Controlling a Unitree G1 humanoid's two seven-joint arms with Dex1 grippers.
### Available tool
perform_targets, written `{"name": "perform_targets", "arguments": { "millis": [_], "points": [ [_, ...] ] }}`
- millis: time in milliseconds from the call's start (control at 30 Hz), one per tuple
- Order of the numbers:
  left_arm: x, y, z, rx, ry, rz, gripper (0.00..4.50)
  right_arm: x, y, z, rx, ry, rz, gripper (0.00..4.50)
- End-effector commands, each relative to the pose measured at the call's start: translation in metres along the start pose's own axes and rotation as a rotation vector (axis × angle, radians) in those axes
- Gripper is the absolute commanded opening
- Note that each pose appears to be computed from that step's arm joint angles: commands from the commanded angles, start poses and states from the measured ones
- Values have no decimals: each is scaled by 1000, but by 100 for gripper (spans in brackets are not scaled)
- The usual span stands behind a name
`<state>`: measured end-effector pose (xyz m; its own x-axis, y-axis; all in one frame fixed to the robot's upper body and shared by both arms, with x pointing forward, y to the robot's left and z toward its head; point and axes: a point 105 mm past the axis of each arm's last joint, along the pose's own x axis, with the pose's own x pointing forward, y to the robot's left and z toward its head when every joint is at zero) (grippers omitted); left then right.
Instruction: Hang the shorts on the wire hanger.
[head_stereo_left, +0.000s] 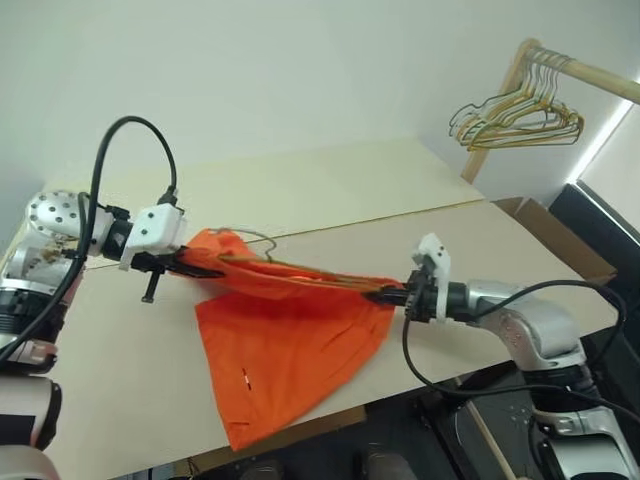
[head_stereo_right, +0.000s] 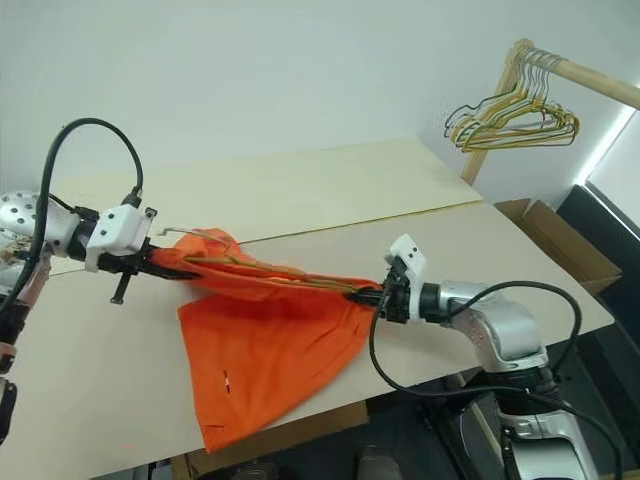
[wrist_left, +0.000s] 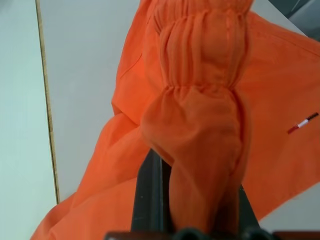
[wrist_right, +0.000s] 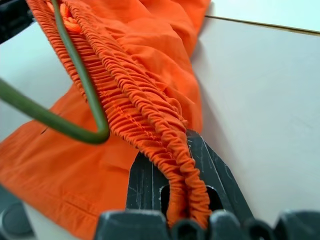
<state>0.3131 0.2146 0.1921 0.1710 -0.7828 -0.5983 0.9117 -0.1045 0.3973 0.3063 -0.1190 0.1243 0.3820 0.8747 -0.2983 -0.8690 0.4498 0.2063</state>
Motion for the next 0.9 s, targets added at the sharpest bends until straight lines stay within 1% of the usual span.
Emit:
{"name": "perform_targets", "arguments": {
  "millis": [33, 100, 233, 267, 367, 533, 600, 667, 733, 800, 833, 900],
  "points": [
    [-30, 10, -15, -84, 81, 118, 0, -35, -25, 0, -5, 30, -126, 4],
    [-29, 14, -16, -100, 69, 149, 0, -37, -24, 0, -16, 37, -116, 4],
    [-28, 18, -8, -131, -14, 172, 0, -37, -23, -1, -21, 45, -105, 4],
    [-28, 18, -8, -132, -14, 169, 0, -36, -23, -1, -22, 45, -103, 4],
    [-26, 13, -16, -127, 46, 154, 0, -36, -21, 0, -26, 42, -96, 4],
    [-26, 11, -24, -157, 86, 157, 0, -38, -20, 1, -35, 39, -87, 4],
    [-24, 13, -30, -171, 118, 192, 0, -39, -19, 1, -38, 39, -82, 4],
    [-19, 21, -41, -199, 163, 275, 0, -41, -17, 1, -39, 35, -71, 4],
    [-16, 25, -43, -215, 128, 338, 0, -42, -16, 1, -36, 31, -65, 4],
    [-15, 25, -41, -241, 82, 352, 0, -43, -15, 0, -33, 29, -60, 4],
    [-14, 21, -39, -237, 58, 328, 0, -43, -14, 0, -33, 31, -57, 4],
    [-13, 6, -37, -219, 55, 234, 0, -44, -14, -1, -32, 32, -55, 4]
  ]
}}
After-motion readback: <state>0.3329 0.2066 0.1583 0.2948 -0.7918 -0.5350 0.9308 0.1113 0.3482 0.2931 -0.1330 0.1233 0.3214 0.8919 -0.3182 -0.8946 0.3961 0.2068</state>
